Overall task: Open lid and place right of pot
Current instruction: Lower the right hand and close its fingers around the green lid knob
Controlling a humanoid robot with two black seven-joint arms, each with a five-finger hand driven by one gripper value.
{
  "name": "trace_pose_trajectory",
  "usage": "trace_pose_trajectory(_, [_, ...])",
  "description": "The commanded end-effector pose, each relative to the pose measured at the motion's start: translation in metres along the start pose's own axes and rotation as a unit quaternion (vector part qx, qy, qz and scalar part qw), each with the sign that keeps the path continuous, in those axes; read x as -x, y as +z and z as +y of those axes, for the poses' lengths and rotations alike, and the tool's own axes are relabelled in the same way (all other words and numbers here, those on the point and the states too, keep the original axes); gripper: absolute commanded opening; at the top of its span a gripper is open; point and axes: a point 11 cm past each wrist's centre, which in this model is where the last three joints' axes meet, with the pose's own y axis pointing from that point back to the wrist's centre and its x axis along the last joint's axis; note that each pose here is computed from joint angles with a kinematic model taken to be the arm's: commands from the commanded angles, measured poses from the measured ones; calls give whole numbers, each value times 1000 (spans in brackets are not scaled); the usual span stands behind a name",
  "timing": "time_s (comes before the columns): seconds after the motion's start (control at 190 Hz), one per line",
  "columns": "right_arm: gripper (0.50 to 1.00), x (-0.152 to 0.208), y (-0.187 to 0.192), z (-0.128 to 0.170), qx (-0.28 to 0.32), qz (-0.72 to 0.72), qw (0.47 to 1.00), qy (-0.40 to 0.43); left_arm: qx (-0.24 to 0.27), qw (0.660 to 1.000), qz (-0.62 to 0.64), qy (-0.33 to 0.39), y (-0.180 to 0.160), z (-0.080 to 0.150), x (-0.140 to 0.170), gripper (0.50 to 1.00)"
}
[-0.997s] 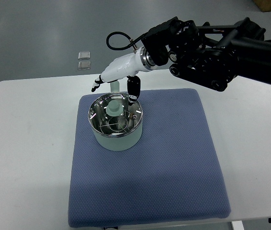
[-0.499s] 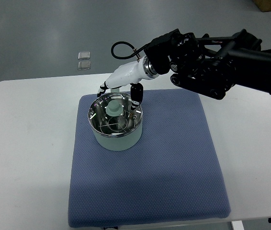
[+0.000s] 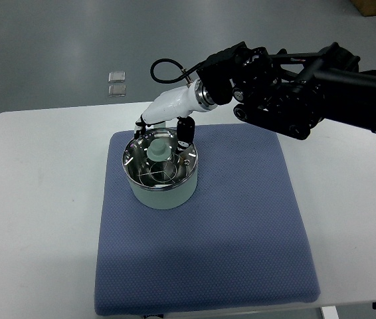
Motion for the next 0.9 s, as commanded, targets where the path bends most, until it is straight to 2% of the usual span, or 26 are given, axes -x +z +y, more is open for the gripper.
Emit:
trace_pose_trajectory(0.0, [813,-1,-3,-2,-4,1,1000,0,0,1000,0,0,0,0,0,1000])
trace_pose_trajectory(0.147, [791,0,-5,-4,-6,1,1000,-1,0,1000,0,0,0,0,0,1000])
trace_pose_trajectory(0.22, [764,1,-5,-4,-6,0,1000,-1,0,1000,0,0,0,0,0,1000])
trace_pose_trajectory(0.325, [756,3,-6,-5,-7,-1,1000,-3,0,1000,0,0,0,0,0,1000])
trace_pose_trajectory(0.383, [725,3,-6,-5,-7,-1,1000,-3,1,1000,0,0,0,0,0,1000])
trace_pose_trajectory(0.43, [721,4,-5,-5,-6,-2,1000,-3,0,1000,0,0,0,0,0,1000])
trace_pose_trajectory(0.619, [615,5,-5,-6,-6,-2,1000,-4,0,1000,0,0,0,0,0,1000])
trace_pose_trajectory(0.73, [580,6,-4,-6,-6,-4,1000,-4,0,1000,0,1,0,0,0,1000])
trace_pose_trajectory(0.892, [560,7,-4,-5,-6,-6,1000,-3,0,1000,0,0,0,0,0,1000])
